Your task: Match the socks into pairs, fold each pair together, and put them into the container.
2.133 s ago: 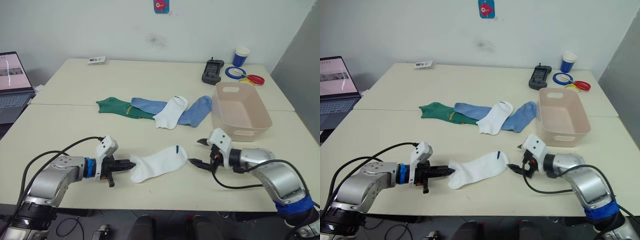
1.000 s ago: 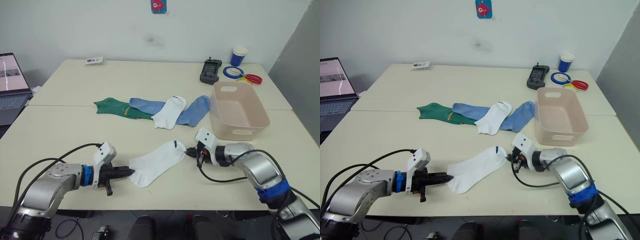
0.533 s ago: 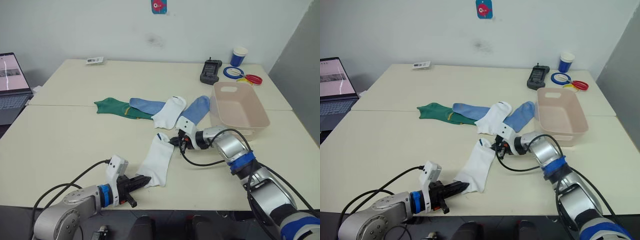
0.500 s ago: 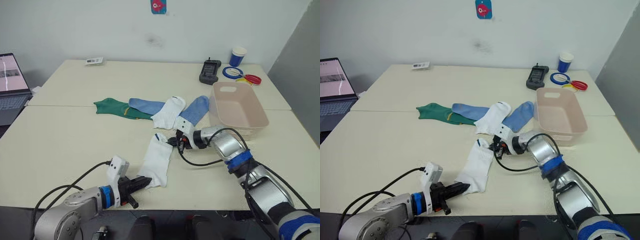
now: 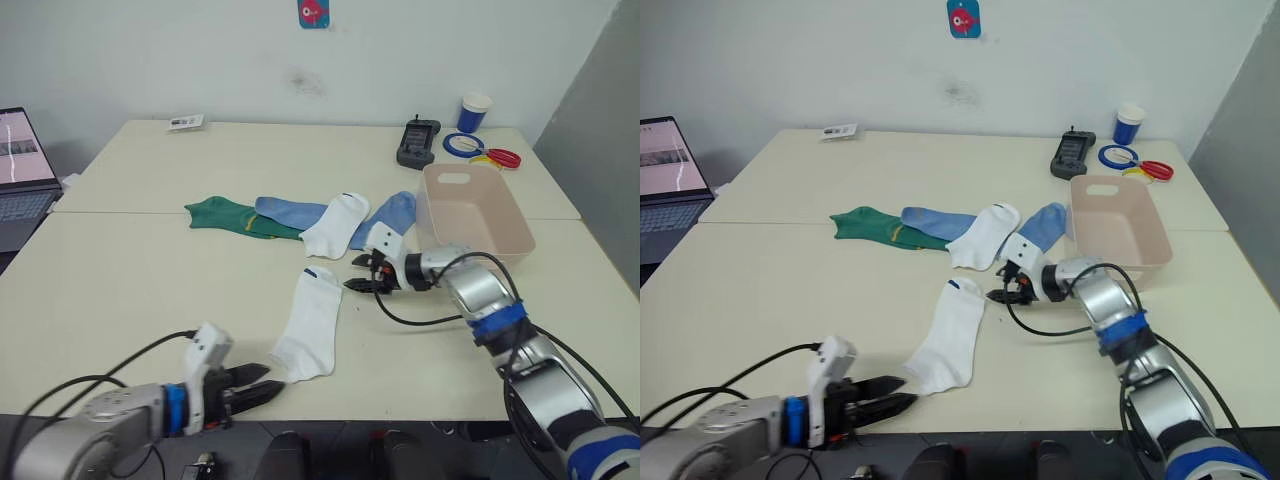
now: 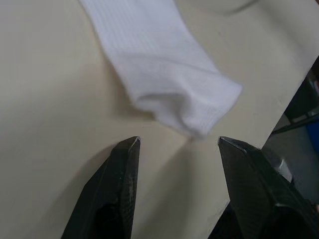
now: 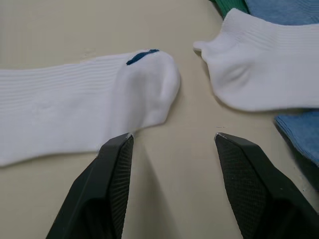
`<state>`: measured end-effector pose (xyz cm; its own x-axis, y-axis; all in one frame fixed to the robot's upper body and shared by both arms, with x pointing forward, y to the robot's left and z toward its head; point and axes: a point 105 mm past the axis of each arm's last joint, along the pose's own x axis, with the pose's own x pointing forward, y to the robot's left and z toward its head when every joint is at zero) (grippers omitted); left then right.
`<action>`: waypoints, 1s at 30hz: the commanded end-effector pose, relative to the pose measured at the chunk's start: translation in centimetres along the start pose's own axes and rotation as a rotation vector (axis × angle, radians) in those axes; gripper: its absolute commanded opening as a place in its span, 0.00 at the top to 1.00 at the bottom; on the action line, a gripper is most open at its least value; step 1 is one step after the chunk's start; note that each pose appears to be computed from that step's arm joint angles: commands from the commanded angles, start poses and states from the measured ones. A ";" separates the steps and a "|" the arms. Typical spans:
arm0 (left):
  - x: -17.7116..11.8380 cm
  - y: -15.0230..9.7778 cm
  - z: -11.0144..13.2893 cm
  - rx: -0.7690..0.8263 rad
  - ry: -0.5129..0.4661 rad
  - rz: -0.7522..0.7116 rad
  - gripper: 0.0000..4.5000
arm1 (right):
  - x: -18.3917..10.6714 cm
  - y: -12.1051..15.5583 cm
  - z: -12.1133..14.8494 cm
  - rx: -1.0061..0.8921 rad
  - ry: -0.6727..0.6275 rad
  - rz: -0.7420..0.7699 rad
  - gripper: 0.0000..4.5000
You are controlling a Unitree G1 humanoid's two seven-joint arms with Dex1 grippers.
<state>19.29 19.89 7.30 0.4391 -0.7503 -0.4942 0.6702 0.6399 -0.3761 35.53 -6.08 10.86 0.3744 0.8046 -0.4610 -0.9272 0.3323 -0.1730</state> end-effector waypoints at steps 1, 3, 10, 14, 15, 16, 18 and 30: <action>-2.6 1.0 1.4 0.069 0.025 -0.047 0.46 | -2.0 2.1 1.8 -0.025 -0.066 0.047 0.41; -2.9 2.3 3.1 0.127 0.018 -0.038 0.46 | -2.7 3.8 1.5 -0.013 -0.061 0.091 0.41; 1.0 6.7 11.2 0.319 -0.112 0.033 0.46 | -3.1 9.3 0.4 -0.067 -0.056 0.266 0.41; 6.0 7.6 14.1 0.391 -0.140 0.010 0.46 | -1.6 10.7 0.8 -0.126 -0.082 0.317 0.41; 7.3 7.6 14.6 0.400 -0.142 0.001 0.46 | -1.1 11.1 0.8 -0.132 -0.086 0.336 0.41; 8.2 7.7 14.9 0.405 -0.142 -0.005 0.46 | -0.8 11.4 0.8 -0.150 -0.086 0.354 0.41; 9.7 8.0 15.4 0.415 -0.142 -0.001 0.46 | -0.1 11.5 0.6 -0.173 -0.083 0.364 0.41; 12.7 8.1 15.1 0.456 -0.069 -0.039 0.54 | 4.4 13.2 -0.1 -0.305 -0.061 0.447 0.40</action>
<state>39.32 13.27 9.71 0.4458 -0.7872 -0.4260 0.8680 0.4965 -0.0093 25.33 1.28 6.66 -0.0441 0.8690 -0.4929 -0.9647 -0.1653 -0.2052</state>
